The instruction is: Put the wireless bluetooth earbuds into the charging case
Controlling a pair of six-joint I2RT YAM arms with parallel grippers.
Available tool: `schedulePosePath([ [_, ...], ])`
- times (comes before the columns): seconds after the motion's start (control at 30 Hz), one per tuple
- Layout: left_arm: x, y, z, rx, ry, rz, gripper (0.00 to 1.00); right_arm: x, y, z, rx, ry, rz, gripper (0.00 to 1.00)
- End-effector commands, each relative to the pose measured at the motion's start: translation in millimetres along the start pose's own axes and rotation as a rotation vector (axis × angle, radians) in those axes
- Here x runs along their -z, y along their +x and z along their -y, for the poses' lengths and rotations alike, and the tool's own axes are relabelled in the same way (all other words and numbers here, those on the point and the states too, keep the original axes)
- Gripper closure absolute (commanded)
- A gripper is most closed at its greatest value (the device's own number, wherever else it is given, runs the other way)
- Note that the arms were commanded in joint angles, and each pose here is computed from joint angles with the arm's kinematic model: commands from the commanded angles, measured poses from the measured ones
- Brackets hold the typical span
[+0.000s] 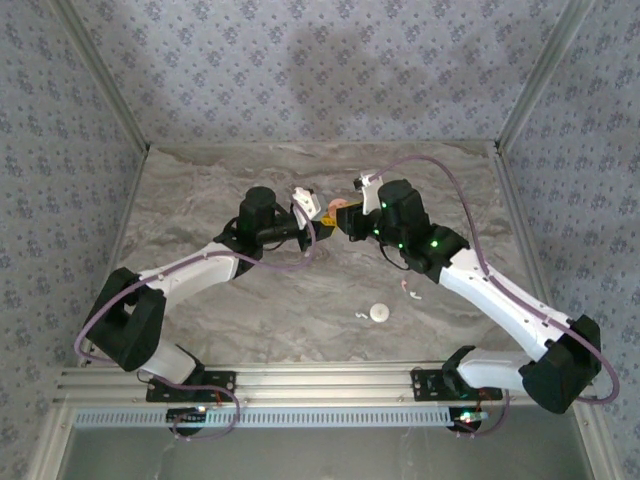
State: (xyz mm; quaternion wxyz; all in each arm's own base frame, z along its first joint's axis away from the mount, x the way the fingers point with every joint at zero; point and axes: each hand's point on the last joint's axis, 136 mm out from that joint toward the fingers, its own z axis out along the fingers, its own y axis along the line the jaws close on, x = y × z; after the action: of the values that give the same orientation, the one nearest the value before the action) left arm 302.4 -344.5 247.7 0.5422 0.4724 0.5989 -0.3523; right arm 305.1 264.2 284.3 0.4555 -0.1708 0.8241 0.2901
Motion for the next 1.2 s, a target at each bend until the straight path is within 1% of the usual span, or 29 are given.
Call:
schedulePosePath([
  [0.0, 4, -29, 4, -0.038, 0.01, 0.076, 0.82, 1, -18, -6, 0.025, -0.01, 0.053, 0.81],
  [0.3, 4, -25, 6, -0.038, 0.021, 0.055, 0.82, 3, -29, -8, 0.042, -0.007, 0.085, 0.81],
  [0.57, 5, -30, 5, -0.032, 0.014, 0.066, 0.82, -3, -18, -1, 0.052, 0.022, 0.047, 0.81],
  [0.83, 6, -35, 4, -0.026, 0.005, 0.077, 0.82, -1, -13, 7, 0.075, 0.069, 0.025, 0.81],
  [1.17, 7, -39, 2, -0.033, -0.002, 0.082, 0.82, -1, 1, 6, 0.11, 0.069, -0.031, 0.81],
])
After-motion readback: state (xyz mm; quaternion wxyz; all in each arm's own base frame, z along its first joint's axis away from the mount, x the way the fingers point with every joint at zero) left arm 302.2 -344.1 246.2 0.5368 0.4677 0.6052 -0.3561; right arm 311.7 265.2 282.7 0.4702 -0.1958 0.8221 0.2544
